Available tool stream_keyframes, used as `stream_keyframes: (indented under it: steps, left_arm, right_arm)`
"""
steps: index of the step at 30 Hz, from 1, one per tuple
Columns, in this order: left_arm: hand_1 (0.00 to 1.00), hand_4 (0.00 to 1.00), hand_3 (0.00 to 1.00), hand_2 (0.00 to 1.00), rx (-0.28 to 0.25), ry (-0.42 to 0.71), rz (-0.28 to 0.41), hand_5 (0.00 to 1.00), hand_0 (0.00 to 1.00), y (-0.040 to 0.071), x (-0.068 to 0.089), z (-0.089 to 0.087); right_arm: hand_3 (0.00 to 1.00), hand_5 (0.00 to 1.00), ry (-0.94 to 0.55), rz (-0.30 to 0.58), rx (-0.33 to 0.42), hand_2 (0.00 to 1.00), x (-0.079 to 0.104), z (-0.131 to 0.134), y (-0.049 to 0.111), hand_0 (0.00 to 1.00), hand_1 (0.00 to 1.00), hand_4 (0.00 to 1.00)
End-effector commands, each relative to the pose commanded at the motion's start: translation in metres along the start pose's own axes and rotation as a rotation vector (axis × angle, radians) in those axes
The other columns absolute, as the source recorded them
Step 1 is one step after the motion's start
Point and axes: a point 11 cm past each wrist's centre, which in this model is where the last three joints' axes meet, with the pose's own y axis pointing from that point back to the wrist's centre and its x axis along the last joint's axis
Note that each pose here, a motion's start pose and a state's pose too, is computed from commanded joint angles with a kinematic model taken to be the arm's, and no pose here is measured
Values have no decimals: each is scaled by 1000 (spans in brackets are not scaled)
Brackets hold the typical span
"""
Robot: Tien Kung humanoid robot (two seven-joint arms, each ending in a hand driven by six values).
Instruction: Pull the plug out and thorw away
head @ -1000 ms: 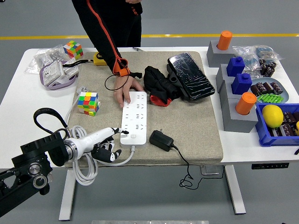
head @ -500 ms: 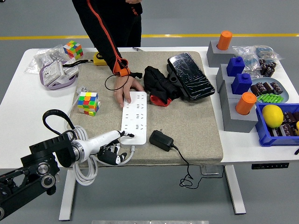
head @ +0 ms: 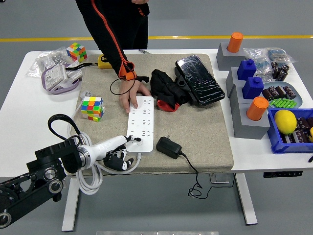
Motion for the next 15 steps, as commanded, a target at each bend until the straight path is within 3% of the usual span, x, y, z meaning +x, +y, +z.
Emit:
stream_keyframes:
  steps: [9, 15]
  left_arm:
    - [66, 488, 936, 141, -16, -3, 6, 2, 59, 8, 3, 7]
    - [67, 495, 935, 142, -13, -3, -3, 2, 59, 8, 1, 7]
  right_arm:
    - [671, 491, -4, -1, 1, 704, -1, 1, 0, 658, 696, 998]
    - [671, 490, -8, -3, 4, 704, -2, 0, 0, 658, 696, 998]
